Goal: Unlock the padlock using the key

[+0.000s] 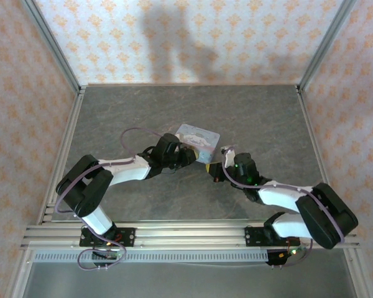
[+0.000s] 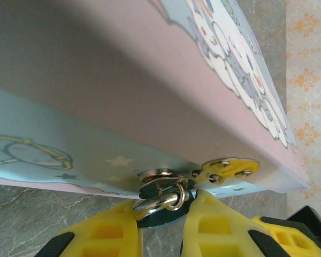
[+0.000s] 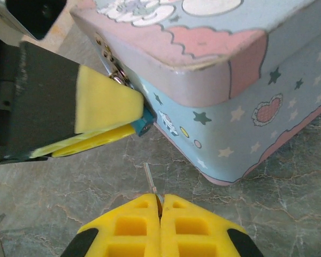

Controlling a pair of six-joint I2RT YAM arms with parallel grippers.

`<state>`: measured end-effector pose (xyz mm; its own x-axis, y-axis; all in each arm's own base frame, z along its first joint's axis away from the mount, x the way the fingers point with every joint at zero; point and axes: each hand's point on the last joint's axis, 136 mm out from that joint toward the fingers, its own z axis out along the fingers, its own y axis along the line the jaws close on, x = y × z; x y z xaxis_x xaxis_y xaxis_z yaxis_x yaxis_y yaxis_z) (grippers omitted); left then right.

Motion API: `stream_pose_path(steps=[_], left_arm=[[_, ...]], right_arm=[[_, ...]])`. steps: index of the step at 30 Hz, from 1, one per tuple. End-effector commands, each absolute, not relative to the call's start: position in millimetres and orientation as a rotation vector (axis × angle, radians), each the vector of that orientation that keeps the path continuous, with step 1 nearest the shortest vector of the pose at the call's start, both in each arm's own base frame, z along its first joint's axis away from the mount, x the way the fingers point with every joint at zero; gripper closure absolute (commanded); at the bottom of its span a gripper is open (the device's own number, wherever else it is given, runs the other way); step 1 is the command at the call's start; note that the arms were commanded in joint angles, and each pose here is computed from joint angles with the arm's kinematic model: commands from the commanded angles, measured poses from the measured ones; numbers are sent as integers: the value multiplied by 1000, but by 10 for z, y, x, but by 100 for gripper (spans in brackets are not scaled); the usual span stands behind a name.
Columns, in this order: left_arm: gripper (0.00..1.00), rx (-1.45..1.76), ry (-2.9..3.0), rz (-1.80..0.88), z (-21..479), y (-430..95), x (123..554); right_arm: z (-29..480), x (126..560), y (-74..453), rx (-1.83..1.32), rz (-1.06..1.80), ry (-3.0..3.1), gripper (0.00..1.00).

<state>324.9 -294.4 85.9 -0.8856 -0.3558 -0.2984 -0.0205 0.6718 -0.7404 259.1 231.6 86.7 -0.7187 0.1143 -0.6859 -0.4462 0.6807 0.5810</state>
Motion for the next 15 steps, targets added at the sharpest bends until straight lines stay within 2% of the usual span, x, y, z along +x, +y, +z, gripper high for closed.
stream_pose_path(steps=[1,15], left_arm=[[87,-290,2389,-1177,1233,-3014,3339],[89,-304,2403,-1106,1144,-2924,3366]], right_arm=[[1120,2731,2468,-310,1037,2043,100],[966,2785,2494,-310,980,2087,100]])
